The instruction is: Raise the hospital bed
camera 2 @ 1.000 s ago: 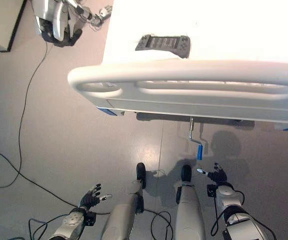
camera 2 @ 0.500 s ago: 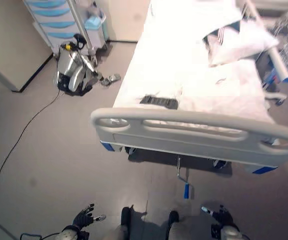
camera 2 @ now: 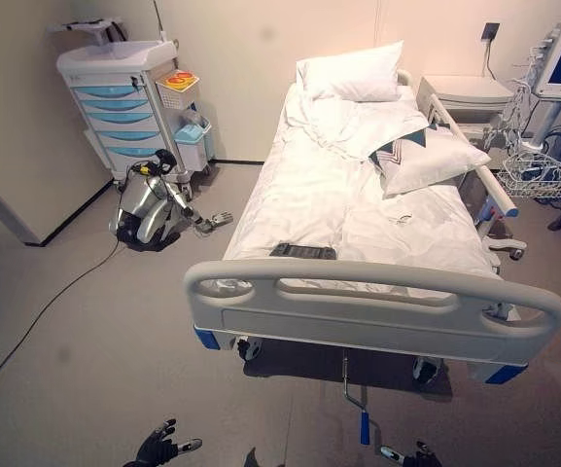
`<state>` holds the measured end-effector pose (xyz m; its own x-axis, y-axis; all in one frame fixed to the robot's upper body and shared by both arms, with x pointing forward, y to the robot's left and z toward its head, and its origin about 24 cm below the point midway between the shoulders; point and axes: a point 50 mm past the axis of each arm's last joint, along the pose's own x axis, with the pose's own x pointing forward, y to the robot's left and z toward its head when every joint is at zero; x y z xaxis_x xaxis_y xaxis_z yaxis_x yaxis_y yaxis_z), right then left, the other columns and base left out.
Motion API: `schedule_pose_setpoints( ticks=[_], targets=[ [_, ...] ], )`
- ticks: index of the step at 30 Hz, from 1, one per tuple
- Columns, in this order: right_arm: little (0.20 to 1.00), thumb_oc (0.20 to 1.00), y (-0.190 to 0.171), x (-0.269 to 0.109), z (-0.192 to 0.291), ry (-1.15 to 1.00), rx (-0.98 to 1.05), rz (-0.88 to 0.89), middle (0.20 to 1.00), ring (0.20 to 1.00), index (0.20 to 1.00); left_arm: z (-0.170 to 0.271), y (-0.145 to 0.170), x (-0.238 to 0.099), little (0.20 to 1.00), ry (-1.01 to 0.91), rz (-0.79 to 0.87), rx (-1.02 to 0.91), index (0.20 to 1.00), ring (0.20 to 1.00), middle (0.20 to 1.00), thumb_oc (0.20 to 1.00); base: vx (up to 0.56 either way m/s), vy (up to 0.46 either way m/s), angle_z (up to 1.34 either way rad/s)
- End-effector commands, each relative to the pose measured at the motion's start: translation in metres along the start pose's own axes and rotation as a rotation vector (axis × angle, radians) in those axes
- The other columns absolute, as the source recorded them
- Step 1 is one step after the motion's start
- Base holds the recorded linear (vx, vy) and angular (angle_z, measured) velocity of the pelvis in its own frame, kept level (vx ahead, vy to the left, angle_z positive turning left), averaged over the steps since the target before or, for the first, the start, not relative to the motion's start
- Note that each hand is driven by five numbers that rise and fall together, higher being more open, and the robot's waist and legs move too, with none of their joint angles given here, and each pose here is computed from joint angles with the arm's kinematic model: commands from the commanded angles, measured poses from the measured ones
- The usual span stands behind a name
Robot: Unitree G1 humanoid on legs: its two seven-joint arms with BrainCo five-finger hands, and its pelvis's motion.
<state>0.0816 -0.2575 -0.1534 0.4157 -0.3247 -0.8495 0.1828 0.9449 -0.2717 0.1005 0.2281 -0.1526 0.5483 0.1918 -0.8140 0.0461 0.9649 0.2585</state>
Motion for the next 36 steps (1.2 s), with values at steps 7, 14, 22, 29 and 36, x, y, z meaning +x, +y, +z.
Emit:
schedule_pose_setpoints(
  ticks=[7, 14, 22, 29, 36],
  targets=[
    [1.0, 1.0, 0.018, 0.004, 0.016, -0.03, 0.034, 0.046, 1.0, 1.0, 1.0, 0.038, -0.011, 0.011, 1.0, -0.115, -0.051, 0.152, 1.0, 1.0, 1.0, 1.0, 0.03, 0.008, 0.0],
    [1.0, 1.0, 0.022, 0.003, 0.013, -0.013, 0.02, 0.078, 1.0, 1.0, 1.0, 0.044, -0.017, 0.011, 1.0, -0.141, -0.088, 0.188, 1.0, 1.0, 1.0, 1.0, 0.02, 0.006, 0.0],
    [1.0, 1.0, 0.026, 0.002, 0.007, 0.02, -0.014, 0.106, 1.0, 1.0, 1.0, 0.032, -0.01, 0.011, 1.0, -0.078, -0.08, 0.147, 1.0, 1.0, 1.0, 1.0, 0.0, 0.0, 0.0],
    [1.0, 1.0, 0.026, 0.002, 0.006, 0.019, -0.027, 0.111, 1.0, 1.0, 1.0, 0.029, -0.008, 0.01, 1.0, -0.067, -0.07, 0.107, 1.0, 1.0, 1.0, 1.0, 0.0, 0.0, 0.0],
    [1.0, 1.0, 0.027, 0.002, 0.005, 0.021, -0.025, 0.119, 1.0, 1.0, 1.0, 0.025, -0.006, 0.01, 1.0, -0.054, -0.058, 0.077, 1.0, 1.0, 1.0, 1.0, 0.0, 0.0, 0.0]
  ],
)
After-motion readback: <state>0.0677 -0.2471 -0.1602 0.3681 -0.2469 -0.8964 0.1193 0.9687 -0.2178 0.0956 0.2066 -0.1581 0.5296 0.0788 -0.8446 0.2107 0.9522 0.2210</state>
